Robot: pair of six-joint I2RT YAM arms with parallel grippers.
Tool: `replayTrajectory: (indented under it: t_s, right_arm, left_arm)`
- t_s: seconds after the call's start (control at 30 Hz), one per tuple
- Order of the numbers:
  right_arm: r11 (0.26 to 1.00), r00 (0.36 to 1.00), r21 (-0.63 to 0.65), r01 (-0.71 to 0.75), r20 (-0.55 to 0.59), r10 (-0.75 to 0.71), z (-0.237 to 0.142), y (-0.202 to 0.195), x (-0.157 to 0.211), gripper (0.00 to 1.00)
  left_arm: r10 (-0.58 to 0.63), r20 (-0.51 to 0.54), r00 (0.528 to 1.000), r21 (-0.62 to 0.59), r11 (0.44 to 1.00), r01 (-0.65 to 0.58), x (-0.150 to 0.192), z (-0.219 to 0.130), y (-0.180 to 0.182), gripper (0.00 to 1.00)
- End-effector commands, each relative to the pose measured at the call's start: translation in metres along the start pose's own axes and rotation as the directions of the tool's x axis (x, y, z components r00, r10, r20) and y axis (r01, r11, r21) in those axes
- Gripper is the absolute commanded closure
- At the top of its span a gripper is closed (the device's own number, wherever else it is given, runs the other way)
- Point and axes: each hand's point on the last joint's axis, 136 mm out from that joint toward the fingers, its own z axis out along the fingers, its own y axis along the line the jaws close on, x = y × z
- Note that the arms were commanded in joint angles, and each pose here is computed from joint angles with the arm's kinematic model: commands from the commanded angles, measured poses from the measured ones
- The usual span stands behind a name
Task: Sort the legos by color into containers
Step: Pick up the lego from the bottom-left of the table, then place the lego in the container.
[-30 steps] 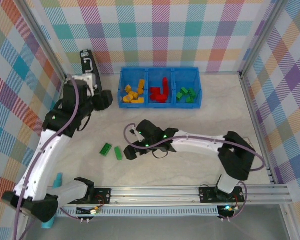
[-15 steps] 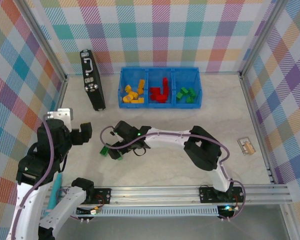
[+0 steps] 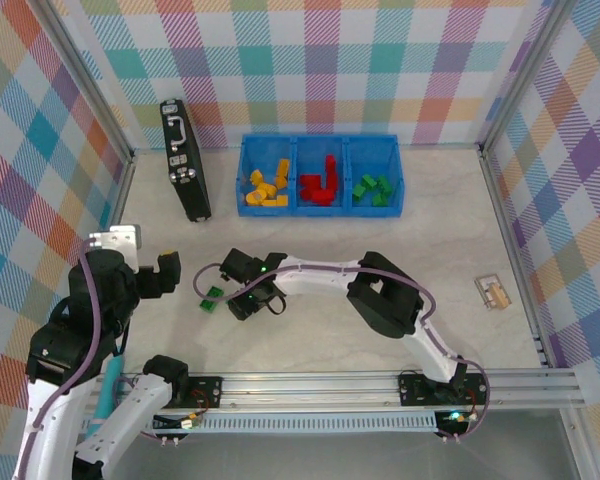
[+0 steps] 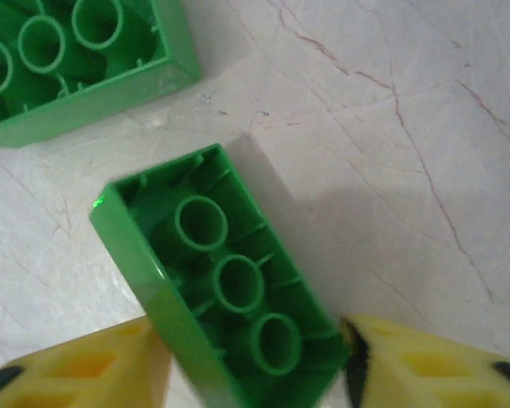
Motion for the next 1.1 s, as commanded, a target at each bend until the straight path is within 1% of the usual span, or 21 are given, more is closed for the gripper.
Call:
replayTrajectory:
  t_s: [0.0,0.1,0.2,0.3,0.37,0.47,0.57,0.63,0.73,0.8,0.87,0.93,1.07]
  right_arm:
    - [1.0,0.998,0.015,0.013,-0.062,-0.012,0.009,-0.001,0.014,0.56]
    - [1.0,0.998,0.008,0.016,-0.058,-0.015,0.006,0.0,0.012,0.63]
    - [1.0,0.998,0.005,0.018,-0.054,-0.018,-0.003,-0.001,0.01,0.68]
    - [1.0,1.0,0.013,-0.005,-0.029,0.006,-0.028,-0.013,0.004,0.71]
    - [0.998,0.999,0.045,-0.043,0.005,0.043,-0.053,-0.034,-0.002,0.73]
    - [0.99,0.992,0.093,-0.108,0.08,0.101,-0.099,-0.076,-0.012,0.74]
    - [0.975,0.978,0.171,-0.144,0.176,0.113,-0.15,-0.121,-0.024,0.75]
    - [0.954,0.963,0.249,-0.168,0.249,0.104,-0.185,-0.158,-0.033,0.75]
    - [0.911,0.941,0.357,-0.205,0.327,0.084,-0.226,-0.211,-0.044,0.74]
    - [0.881,0.928,0.407,-0.241,0.362,0.086,-0.242,-0.245,-0.05,0.74]
    - [0.853,0.919,0.442,-0.276,0.383,0.099,-0.248,-0.276,-0.055,0.74]
    - [0.823,0.905,0.468,-0.322,0.407,0.123,-0.248,-0.308,-0.059,0.74]
    - [0.784,0.886,0.485,-0.387,0.431,0.17,-0.237,-0.357,-0.062,0.74]
  left_arm:
    - [0.04,0.03,0.999,-0.024,0.999,-0.04,-0.011,-0.008,0.005,0.01]
    - [0.058,0.044,0.997,-0.036,0.998,-0.057,-0.016,-0.009,0.006,0.0]
    - [0.073,0.051,0.996,-0.035,0.997,-0.071,-0.022,-0.008,0.004,0.0]
    - [0.091,0.075,0.993,-0.004,0.996,-0.091,-0.03,-0.011,-0.002,0.0]
    - [0.112,0.103,0.988,0.049,0.992,-0.118,-0.033,-0.014,-0.012,0.0]
    - [0.135,0.122,0.983,0.068,0.987,-0.144,-0.036,-0.012,-0.018,0.0]
    - [0.161,0.125,0.979,0.078,0.982,-0.172,-0.037,-0.01,-0.022,0.0]
    - [0.173,0.13,0.976,0.072,0.98,-0.183,-0.038,-0.01,-0.022,0.0]
    - [0.192,0.154,0.969,0.097,0.973,-0.208,-0.042,-0.014,-0.026,0.0]
    - [0.203,0.178,0.963,0.119,0.967,-0.226,-0.046,-0.019,-0.03,0.0]
    - [0.218,0.204,0.954,0.145,0.957,-0.25,-0.05,-0.025,-0.033,0.0]
    - [0.232,0.228,0.945,0.175,0.946,-0.274,-0.053,-0.032,-0.038,0.0]
    - [0.248,0.275,0.929,0.225,0.923,-0.313,-0.058,-0.05,-0.042,0.0]
